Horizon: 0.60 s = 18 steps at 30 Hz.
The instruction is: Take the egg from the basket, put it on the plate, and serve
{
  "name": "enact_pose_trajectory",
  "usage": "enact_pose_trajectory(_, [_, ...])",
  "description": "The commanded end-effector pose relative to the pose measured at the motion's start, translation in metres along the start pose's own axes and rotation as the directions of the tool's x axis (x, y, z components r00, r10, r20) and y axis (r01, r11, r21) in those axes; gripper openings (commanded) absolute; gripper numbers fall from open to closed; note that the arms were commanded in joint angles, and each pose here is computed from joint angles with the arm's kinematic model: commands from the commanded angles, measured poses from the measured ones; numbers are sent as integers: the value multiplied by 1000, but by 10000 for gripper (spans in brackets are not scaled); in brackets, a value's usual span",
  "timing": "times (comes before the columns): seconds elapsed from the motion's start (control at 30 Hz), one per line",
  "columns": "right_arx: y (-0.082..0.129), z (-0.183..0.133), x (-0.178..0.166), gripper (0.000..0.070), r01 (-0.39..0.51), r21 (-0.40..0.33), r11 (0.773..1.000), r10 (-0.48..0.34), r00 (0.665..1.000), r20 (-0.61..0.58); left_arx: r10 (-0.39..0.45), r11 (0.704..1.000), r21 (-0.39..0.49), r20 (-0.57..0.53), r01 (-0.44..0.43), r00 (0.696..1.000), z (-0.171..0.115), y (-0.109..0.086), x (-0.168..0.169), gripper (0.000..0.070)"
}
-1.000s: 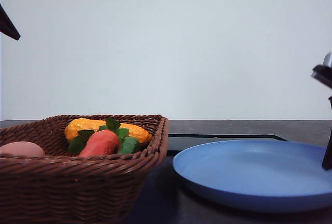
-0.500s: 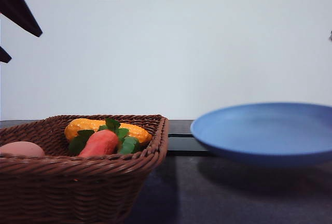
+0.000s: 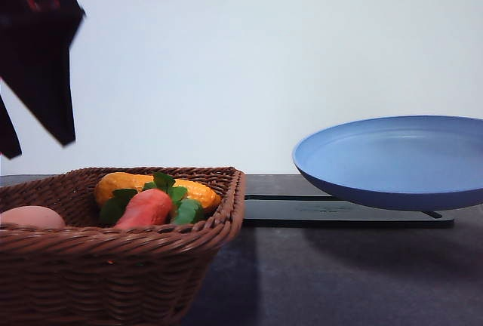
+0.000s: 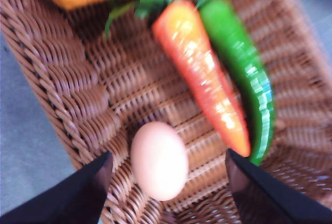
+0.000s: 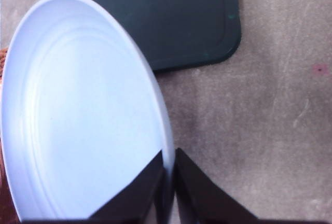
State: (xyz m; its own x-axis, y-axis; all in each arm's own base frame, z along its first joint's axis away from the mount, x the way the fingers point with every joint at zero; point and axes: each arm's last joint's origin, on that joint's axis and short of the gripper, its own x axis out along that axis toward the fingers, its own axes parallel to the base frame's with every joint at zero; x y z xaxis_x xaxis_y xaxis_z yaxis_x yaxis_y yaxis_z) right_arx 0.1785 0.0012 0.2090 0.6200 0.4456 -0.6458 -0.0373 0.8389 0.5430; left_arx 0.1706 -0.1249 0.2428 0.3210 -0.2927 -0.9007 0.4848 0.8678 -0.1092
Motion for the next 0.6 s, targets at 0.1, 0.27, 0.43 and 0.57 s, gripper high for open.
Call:
enact_pose_trajectory(0.1, [1,2,-1,0,-8,8,1000,7,1000,12,6,999,41,-69,-3,998,6,-8,19,443])
enact_pose_trajectory(0.27, [1,3,-1,0,-8,6,1000,8,1000,14,33,998,56,-152,-25,988,6,-12,39,443])
enact_pose_trajectory(0.43, [1,3,-1,0,-8,6,1000,8,1000,14,42,997,67,-203,-29,978,6,-15,54,442])
enact_pose_trajectory(0.57, [1,3,-1,0,-8,5,1000,8,1000,15,46,997,76,-230,-29,972,5,-17,61,441])
